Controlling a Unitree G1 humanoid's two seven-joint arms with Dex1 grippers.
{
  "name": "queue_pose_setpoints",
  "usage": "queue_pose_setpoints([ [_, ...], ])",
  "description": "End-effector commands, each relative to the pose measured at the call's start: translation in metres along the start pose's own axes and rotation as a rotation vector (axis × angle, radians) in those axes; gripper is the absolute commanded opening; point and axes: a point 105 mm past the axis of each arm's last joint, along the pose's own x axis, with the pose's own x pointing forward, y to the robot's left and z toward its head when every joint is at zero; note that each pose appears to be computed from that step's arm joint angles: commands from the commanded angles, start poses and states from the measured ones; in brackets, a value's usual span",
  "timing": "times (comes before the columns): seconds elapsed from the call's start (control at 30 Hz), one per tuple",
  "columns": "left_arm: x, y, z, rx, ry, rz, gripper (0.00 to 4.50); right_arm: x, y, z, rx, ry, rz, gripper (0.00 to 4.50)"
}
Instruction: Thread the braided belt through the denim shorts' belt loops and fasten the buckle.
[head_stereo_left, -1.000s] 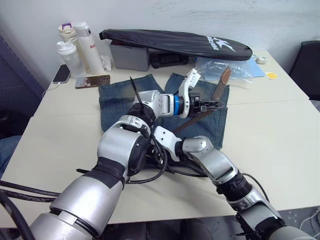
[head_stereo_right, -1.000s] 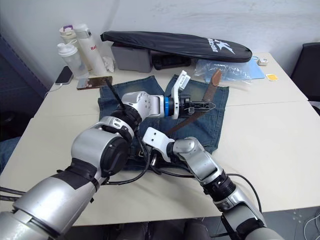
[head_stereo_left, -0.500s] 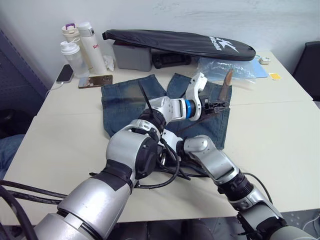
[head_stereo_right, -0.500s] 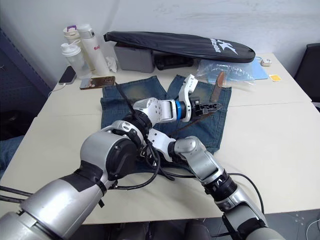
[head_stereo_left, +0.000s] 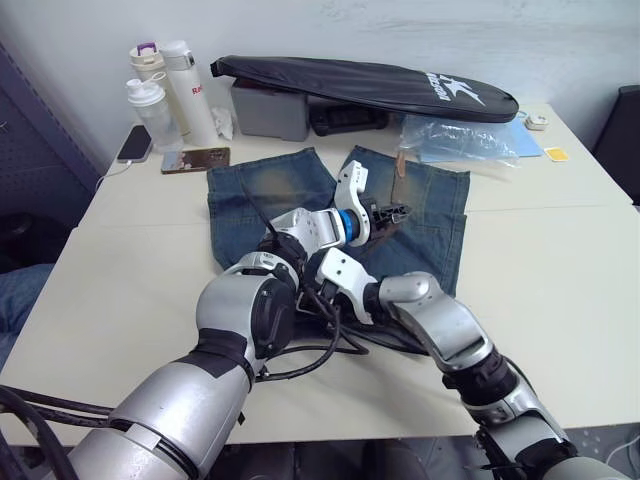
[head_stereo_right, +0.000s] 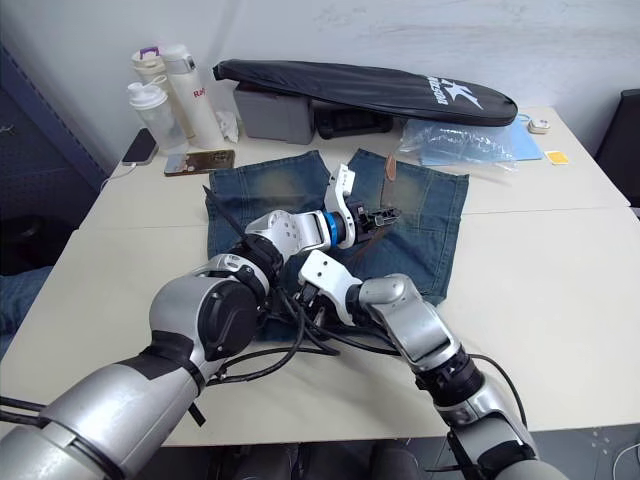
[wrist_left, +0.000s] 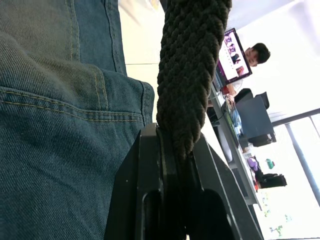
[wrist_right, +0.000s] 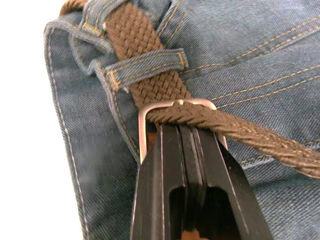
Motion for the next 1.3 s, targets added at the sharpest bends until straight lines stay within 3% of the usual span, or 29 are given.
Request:
queue_pose_setpoints([
  [0.03,-0.001,-0.018,0.019,0.014,-0.060,-0.081,0.00,-0.008,-0.003,-0.030,0.112,0.106,-0.034,0.04],
  [0.27,-0.001,-0.011,0.011,0.029,-0.038,-0.060,0.00,-0.024,-0.018,-0.002,0.172,-0.009,-0.112,0.04],
  [0.6,-0.020,0.005,0.021,0.053,-0.040,-0.043,0.00,-0.043,-0.033,-0.001,0.323,-0.110,-0.176,0.04],
  [0.77,-0.032,0.016,0.025,0.052,-0.038,-0.024,0.00,-0.060,-0.039,-0.010,0.346,-0.095,-0.217,0.04],
  [0.9,-0.036,0.018,0.024,0.054,-0.019,-0.030,0.00,-0.084,-0.035,-0.011,0.321,-0.071,-0.224,0.04],
  [1.07,-0.038,0.002,0.027,0.075,0.028,-0.115,0.00,-0.110,-0.021,0.002,0.259,-0.103,-0.182,0.04],
  [1.3,-0.076,-0.003,0.035,0.123,0.174,-0.192,0.00,-0.127,-0.002,0.027,0.086,-0.176,-0.116,0.04],
])
